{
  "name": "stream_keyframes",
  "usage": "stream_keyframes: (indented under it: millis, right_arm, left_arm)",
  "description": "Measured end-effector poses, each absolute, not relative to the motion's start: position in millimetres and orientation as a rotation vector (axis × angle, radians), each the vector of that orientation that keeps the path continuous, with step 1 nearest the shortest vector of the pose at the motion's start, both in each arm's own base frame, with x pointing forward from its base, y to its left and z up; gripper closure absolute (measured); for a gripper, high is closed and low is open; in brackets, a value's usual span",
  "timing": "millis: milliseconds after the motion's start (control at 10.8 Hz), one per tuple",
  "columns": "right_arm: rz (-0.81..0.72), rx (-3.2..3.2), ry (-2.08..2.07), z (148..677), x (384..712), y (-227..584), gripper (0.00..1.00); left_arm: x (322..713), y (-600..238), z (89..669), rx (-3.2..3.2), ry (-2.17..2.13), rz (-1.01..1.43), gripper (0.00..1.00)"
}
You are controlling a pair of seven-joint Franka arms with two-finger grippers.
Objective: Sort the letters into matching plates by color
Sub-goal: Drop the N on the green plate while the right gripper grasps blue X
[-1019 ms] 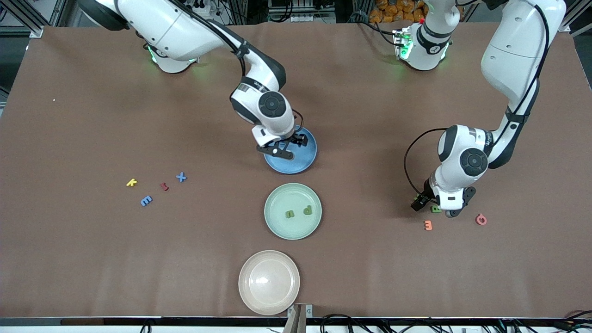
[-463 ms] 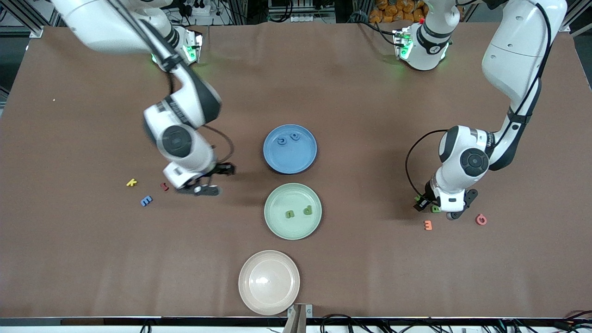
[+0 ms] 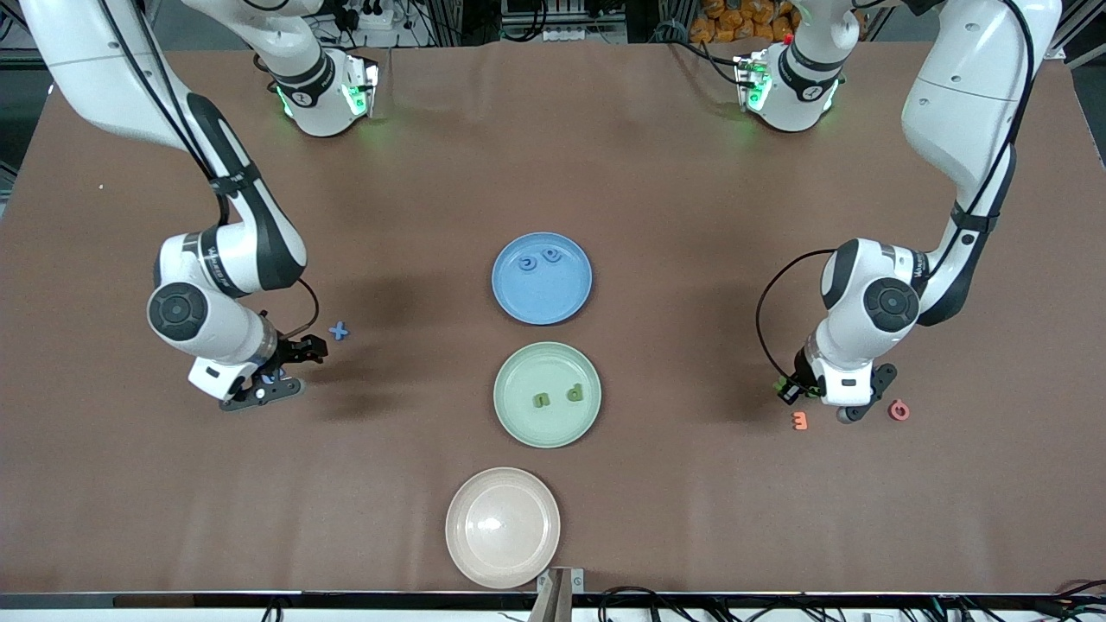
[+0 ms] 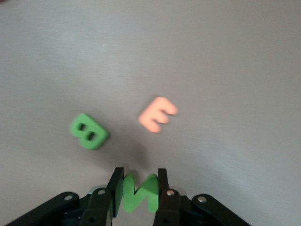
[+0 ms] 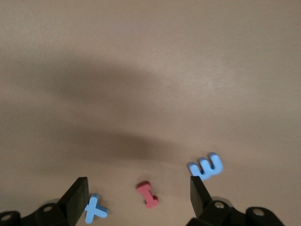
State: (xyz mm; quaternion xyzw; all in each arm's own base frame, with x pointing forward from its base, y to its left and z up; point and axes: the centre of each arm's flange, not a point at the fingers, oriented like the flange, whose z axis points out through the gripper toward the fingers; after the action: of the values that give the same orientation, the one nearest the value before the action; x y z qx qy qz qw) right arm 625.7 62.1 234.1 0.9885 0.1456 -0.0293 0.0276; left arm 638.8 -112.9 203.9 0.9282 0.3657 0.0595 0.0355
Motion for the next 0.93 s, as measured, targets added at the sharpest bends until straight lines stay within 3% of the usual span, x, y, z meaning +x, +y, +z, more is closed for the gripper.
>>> stream_keyframes:
  millis: [370,926]
  right_arm:
    - [-0.198,2.987,0.891,196,600,93,0.22]
    - [-0.261,2.975,1.019,178,570,116,0.27]
  left_arm:
    - [646,-212,238,2.757,1.129,0.251,0.67]
    - [606,-403,236,2.622,0.896,0.3,0.67]
